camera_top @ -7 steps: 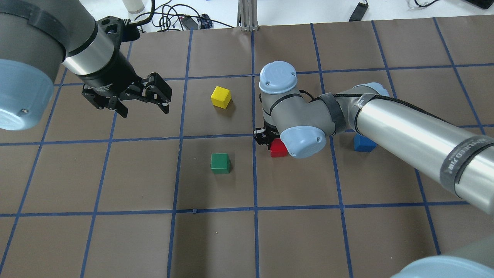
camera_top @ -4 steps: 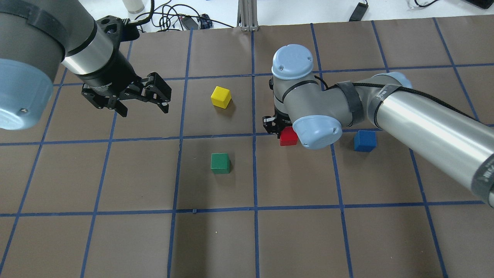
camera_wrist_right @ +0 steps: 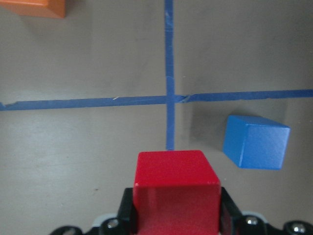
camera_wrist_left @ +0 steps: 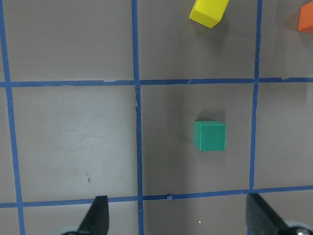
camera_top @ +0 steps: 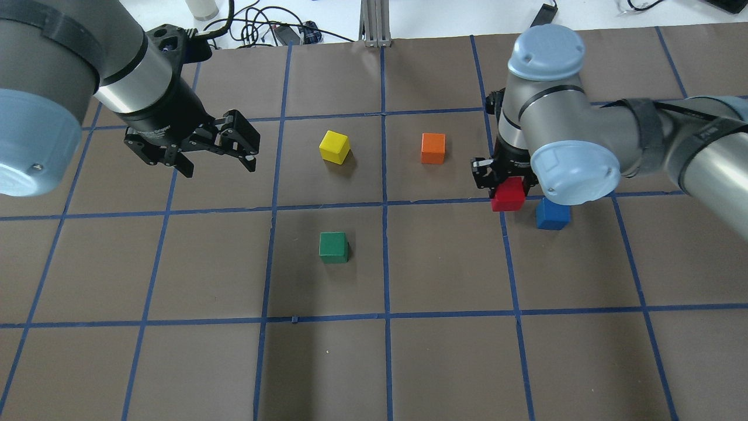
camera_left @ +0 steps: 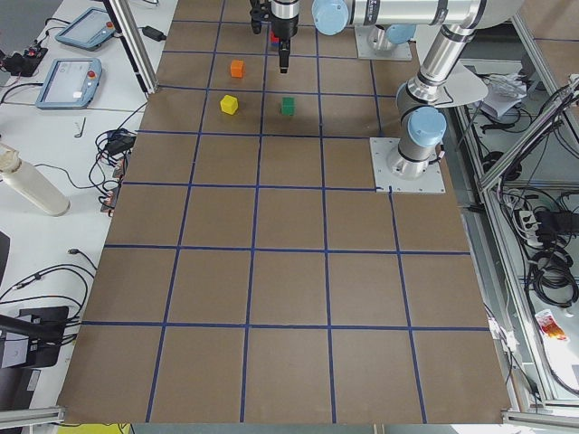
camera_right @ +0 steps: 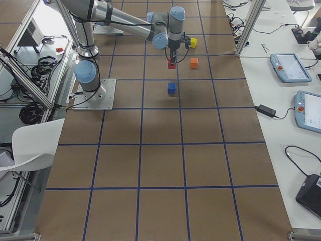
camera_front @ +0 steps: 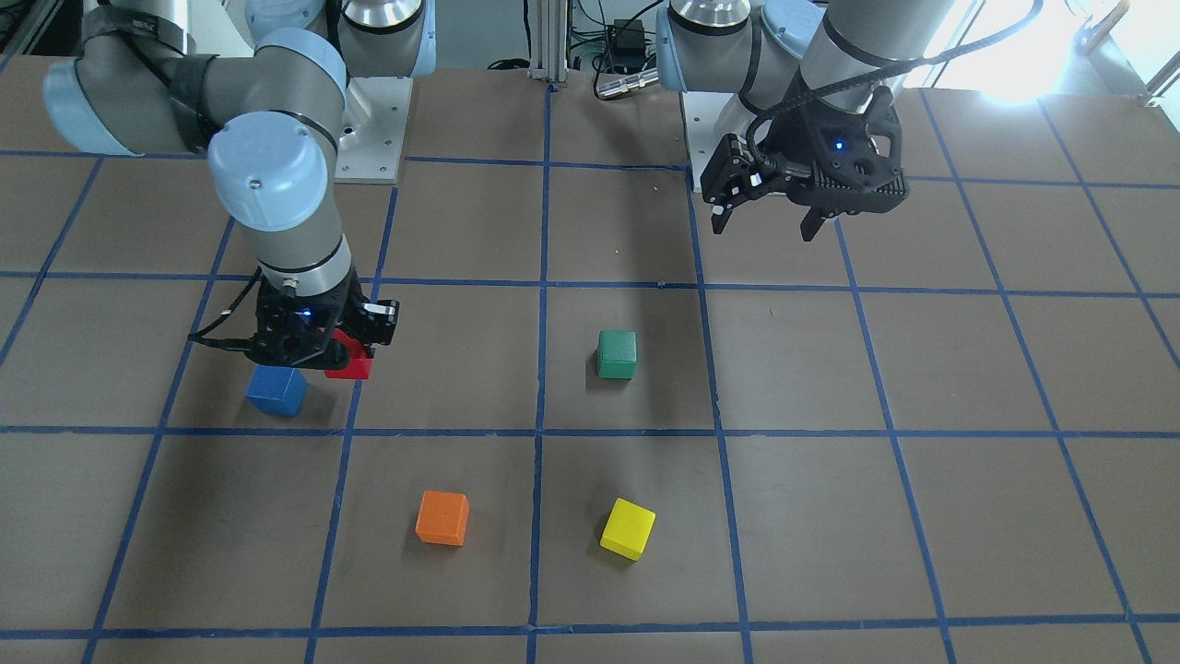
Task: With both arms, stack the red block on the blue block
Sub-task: 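Carry the red cube with the right gripper above the blue cube, then lower the red cube onto the blue cube with the right gripper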
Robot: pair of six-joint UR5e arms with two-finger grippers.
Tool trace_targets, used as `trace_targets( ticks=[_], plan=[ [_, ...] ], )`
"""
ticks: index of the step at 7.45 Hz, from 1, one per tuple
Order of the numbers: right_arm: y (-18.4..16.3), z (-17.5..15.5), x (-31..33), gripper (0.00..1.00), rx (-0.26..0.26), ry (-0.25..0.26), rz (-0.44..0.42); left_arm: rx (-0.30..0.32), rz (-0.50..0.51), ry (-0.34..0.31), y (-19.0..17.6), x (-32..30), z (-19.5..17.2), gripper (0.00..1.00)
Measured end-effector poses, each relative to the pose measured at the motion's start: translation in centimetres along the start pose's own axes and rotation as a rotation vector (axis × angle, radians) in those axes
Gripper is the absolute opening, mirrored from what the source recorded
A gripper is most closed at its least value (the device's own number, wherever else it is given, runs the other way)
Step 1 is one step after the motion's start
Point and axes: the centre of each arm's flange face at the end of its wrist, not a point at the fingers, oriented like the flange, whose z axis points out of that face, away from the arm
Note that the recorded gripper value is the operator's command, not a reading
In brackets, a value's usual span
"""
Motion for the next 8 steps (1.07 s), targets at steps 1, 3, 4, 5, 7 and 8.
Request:
trace_targets(
  ticks=[1,3,4,5,7,8],
  plan=[
    [0.0,0.4,2.6,0.00,-0.009,0.001,0.006,-0.002,0.000,0.004,-0.1,0.0,0.1,1.00],
    [-0.2,1.0,5.6,0.00,-0.017,-0.001,0.001,-0.006,0.000,0.006,-0.1,0.1,0.3,1.00],
    [-0.4,1.4,6.7,0.00,-0.021,-0.003,-0.011,-0.007,0.000,0.006,-0.1,0.1,0.3,1.00],
    [-0.7,1.7,8.0,0.00,-0.026,-0.007,-0.014,-0.007,0.000,0.007,-0.1,0.1,0.3,1.00],
    [-0.8,2.5,9.9,0.00,-0.018,-0.017,0.001,-0.007,0.001,0.007,-0.1,0.1,0.3,1.00],
    [-0.9,3.2,10.1,0.00,-0.007,-0.017,-0.010,-0.007,0.002,0.007,-0.1,0.1,0.3,1.00]
  ],
)
